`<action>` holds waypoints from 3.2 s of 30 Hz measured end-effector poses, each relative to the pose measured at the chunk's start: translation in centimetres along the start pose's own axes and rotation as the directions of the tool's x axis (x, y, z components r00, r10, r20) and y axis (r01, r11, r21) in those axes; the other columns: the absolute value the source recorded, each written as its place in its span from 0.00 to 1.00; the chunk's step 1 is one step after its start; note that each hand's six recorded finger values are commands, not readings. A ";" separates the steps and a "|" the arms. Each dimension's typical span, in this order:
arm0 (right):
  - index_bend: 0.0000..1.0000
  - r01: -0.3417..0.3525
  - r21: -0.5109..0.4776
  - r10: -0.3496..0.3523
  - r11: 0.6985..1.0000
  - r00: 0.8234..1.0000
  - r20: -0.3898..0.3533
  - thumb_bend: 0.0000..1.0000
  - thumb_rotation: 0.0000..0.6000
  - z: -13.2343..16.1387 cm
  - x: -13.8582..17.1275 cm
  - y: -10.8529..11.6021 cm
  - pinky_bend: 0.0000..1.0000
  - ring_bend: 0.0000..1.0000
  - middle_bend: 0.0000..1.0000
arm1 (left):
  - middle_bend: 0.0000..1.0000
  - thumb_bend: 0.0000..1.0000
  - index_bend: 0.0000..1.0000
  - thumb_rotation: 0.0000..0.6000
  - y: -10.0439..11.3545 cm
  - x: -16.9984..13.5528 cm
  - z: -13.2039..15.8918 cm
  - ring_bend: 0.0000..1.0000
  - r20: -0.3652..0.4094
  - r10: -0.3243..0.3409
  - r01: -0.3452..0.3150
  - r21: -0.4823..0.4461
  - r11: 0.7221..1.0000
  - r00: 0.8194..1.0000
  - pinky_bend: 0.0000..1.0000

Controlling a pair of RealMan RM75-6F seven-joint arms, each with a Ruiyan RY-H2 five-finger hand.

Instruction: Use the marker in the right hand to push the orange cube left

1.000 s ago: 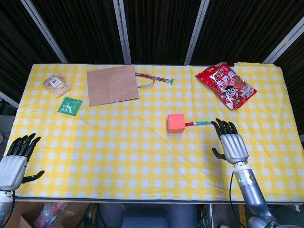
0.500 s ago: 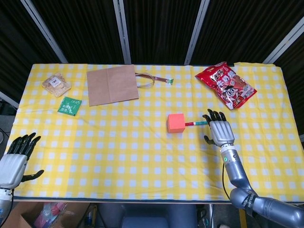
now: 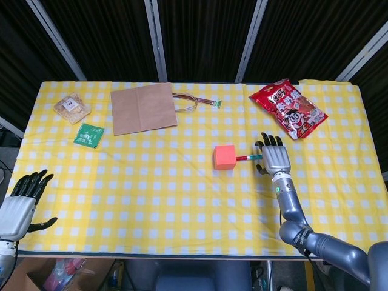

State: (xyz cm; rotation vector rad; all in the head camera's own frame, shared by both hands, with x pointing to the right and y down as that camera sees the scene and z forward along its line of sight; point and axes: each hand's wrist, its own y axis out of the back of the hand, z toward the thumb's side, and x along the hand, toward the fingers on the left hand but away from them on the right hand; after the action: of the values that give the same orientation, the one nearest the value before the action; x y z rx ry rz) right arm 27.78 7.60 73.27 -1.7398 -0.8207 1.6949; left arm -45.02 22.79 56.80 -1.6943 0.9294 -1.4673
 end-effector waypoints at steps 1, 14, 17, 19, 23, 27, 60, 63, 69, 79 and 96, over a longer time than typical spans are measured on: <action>0.27 -0.001 0.002 0.001 1.000 1.000 0.002 0.40 1.00 0.1 -0.2 -0.1 0.00 0.00 0.02 | 0.00 0.00 0.00 1.00 0.0 0.0 0.0 0.00 0.001 0.000 0.000 0.000 1.000 1.000 0.00; 0.29 -0.042 0.032 0.042 0.999 0.999 0.013 0.40 1.00 0.2 -1.3 -1.7 0.00 0.00 0.03 | 0.00 0.00 0.00 1.00 0.0 0.1 0.0 0.00 0.009 -0.013 0.013 -0.017 1.000 1.000 0.00; 0.29 -0.050 0.034 0.049 0.998 0.999 0.018 0.40 1.00 0.1 -1.2 -1.8 0.00 0.00 0.03 | 0.00 0.00 0.00 1.00 0.0 0.0 0.1 0.00 0.010 -0.009 0.010 -0.018 1.000 1.000 0.00; 0.29 -0.053 0.031 0.052 0.998 0.998 0.025 0.40 1.00 0.0 -1.2 -1.9 0.00 0.00 0.03 | 0.00 0.00 0.00 1.00 0.0 0.0 0.0 0.00 0.009 -0.009 0.009 -0.019 1.000 1.000 0.00; 0.31 -0.055 0.031 0.054 0.998 0.998 0.035 0.40 1.00 -0.3 -1.4 -2.2 0.00 0.00 0.05 | 0.00 0.00 0.00 1.00 0.0 0.1 0.0 0.00 0.006 -0.011 0.011 -0.018 1.000 1.000 0.00; 0.41 -0.053 0.025 0.051 0.998 0.998 0.044 0.40 1.00 -0.5 -1.7 -2.3 0.00 0.00 0.09 | 0.00 0.00 0.00 1.00 0.0 0.1 0.1 0.00 0.006 -0.010 0.010 -0.019 1.000 1.000 0.00; 0.63 0.070 -0.040 -0.071 0.997 0.997 -0.023 0.53 1.00 0.2 -1.0 1.6 0.00 0.00 0.17 | 0.00 0.00 0.00 1.00 0.1 0.1 0.1 0.00 0.006 -0.007 0.007 -0.039 0.999 1.000 0.00; 0.63 0.084 -0.042 -0.084 0.996 0.996 -0.018 0.53 1.00 -0.1 -0.9 2.3 0.00 0.00 0.17 | 0.00 0.00 0.00 1.00 0.1 0.1 0.1 0.00 0.005 -0.007 0.008 -0.040 0.999 1.000 0.00; 0.63 0.098 -0.042 -0.099 0.994 0.995 -0.002 0.54 1.00 -1.1 -0.5 3.3 0.00 0.00 0.17 | 0.00 0.00 0.00 1.00 0.1 0.1 0.1 0.00 0.004 -0.007 0.008 -0.045 0.999 1.000 0.00; 0.64 0.103 0.039 -0.101 0.994 0.993 -0.055 0.54 1.00 -1.1 -0.4 2.9 0.00 0.00 0.19 | 0.00 0.00 0.00 1.00 0.1 0.1 0.2 0.00 0.006 -0.008 0.008 -0.052 0.999 1.000 0.00; 0.64 0.098 0.074 -0.088 0.992 0.987 -0.132 0.54 1.00 2.1 -2.3 0.8 0.00 0.00 0.20 | 0.00 0.00 0.00 1.00 0.1 0.1 0.2 0.00 0.004 -0.023 0.023 -0.076 0.997 1.000 0.00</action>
State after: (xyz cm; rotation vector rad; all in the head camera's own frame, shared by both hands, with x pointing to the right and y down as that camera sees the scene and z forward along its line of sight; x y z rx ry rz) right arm 25.69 5.26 74.06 -1.7095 -0.7543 1.5173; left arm -44.85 22.65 56.80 -1.7671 0.9778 -1.4605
